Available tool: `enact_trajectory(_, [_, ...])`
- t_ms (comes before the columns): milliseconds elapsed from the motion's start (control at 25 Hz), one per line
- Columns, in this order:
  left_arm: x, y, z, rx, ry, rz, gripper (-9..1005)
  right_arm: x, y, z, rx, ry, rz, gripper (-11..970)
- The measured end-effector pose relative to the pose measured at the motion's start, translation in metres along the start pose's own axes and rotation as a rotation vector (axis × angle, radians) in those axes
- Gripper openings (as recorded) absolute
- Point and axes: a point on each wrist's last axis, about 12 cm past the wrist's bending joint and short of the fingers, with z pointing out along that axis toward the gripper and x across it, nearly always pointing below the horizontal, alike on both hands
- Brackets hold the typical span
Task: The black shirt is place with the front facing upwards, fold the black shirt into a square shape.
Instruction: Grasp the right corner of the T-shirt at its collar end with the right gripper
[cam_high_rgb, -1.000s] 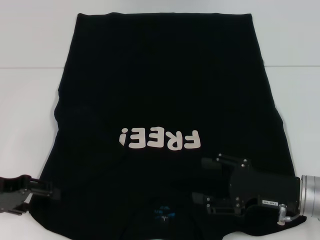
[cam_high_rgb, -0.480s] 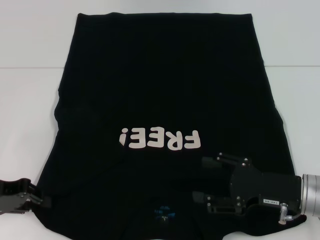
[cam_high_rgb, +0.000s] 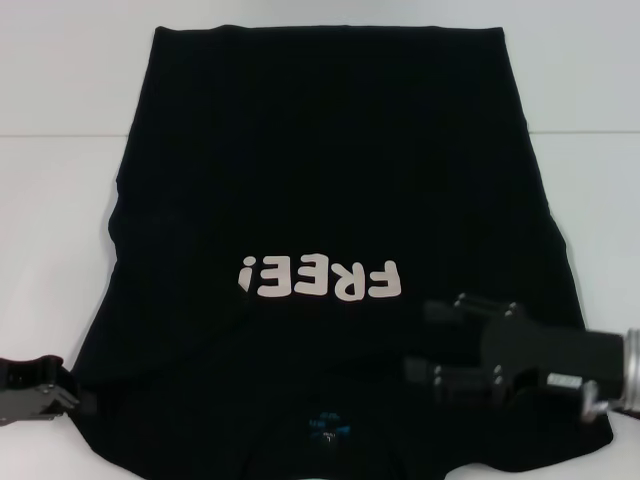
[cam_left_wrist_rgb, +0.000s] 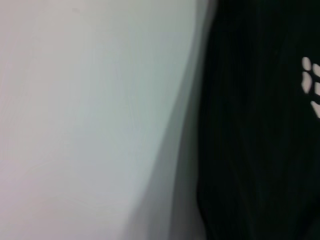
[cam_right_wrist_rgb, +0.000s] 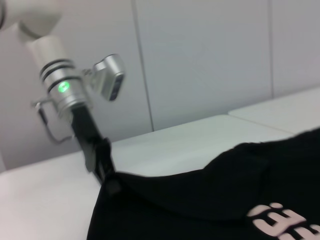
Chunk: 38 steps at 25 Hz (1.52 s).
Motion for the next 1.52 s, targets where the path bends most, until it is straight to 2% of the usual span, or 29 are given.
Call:
enact_trajectory(200, [0.001,0.001,-0.003,0.030,-0.015,0.055,33,-0.026,-0.017,-0.025,0.042,0.101,0.291,875])
enact_trajectory(520, [0.003,0.003,-0.008,0.076,-0.048,0.134,33,-0.053,-0.029,-0.071,0.144,0.358,0.802,870])
enact_trajectory(720, [0.005,0.009,-0.013,0.100,-0.096,0.154,33,-0.053,-0.029,-0.098,0.195,0.485,0.989,868])
enact_trajectory(960, [0.006,0.009,-0.012,0.103,-0.093,0.171,34,-0.041,-0.029,-0.117,0.301,0.597,1.063,868])
enact_trajectory(1520, [0.005,0.008,-0.009,0.104,-0.095,0.177,34,-0.029,-0.034,-0.101,0.344,0.631,1.047,868])
